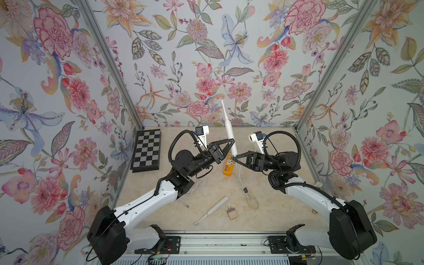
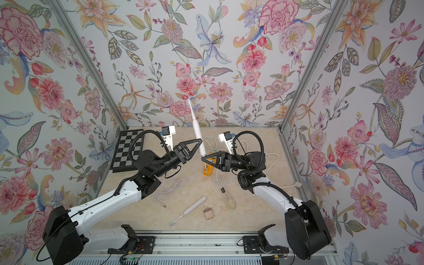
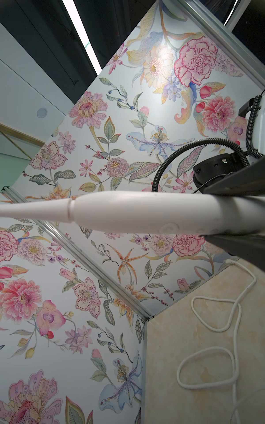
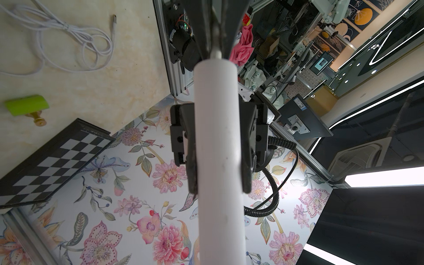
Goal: Charge the electric toothbrush
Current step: Insert the charging cable into the electric toothbrush, then place the electric toothbrush at the center of the board.
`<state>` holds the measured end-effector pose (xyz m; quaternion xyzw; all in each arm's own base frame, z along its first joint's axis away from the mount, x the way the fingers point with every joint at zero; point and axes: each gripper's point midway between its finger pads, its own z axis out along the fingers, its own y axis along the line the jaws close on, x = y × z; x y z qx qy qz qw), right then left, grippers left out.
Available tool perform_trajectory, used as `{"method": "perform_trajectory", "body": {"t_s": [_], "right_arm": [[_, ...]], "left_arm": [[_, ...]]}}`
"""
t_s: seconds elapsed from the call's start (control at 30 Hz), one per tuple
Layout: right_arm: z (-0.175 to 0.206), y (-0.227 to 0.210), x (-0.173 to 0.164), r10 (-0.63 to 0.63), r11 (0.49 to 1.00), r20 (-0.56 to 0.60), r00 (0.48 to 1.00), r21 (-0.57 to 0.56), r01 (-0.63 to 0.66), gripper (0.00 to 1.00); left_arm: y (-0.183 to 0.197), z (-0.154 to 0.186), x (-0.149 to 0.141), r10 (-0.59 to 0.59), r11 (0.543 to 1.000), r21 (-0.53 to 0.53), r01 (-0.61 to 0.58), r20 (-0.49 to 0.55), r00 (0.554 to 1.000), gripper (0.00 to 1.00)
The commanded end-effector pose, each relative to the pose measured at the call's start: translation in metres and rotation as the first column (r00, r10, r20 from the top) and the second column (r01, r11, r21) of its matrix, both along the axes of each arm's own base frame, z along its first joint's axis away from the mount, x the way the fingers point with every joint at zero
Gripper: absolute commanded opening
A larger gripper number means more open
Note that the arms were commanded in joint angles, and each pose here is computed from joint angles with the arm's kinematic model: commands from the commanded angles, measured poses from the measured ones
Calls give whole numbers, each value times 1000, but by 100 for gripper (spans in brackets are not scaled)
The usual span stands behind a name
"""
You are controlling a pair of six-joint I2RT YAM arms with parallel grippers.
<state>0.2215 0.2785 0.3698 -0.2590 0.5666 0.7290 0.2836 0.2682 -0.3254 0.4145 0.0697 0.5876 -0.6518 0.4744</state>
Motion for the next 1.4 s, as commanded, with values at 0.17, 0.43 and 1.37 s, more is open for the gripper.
{"method": "perform_trajectory", "body": {"t_s": [0.17,0.43,1.37], "right_arm": [[75,-29,35,-286,947,97,953,180,266,0],[-27,-46,40,-442,886,5,897,-154,437,19],[-13,-208,-32,-953,269,-20,303,-515,814,100]], "left_arm": [[-58,-84,-41,-245,931,240,275,-147,958,0],[-74,-50,12,-76,920,387,55,38,996,0],[-222,-295,26,-321,382,912,148,-19,947,0]]}}
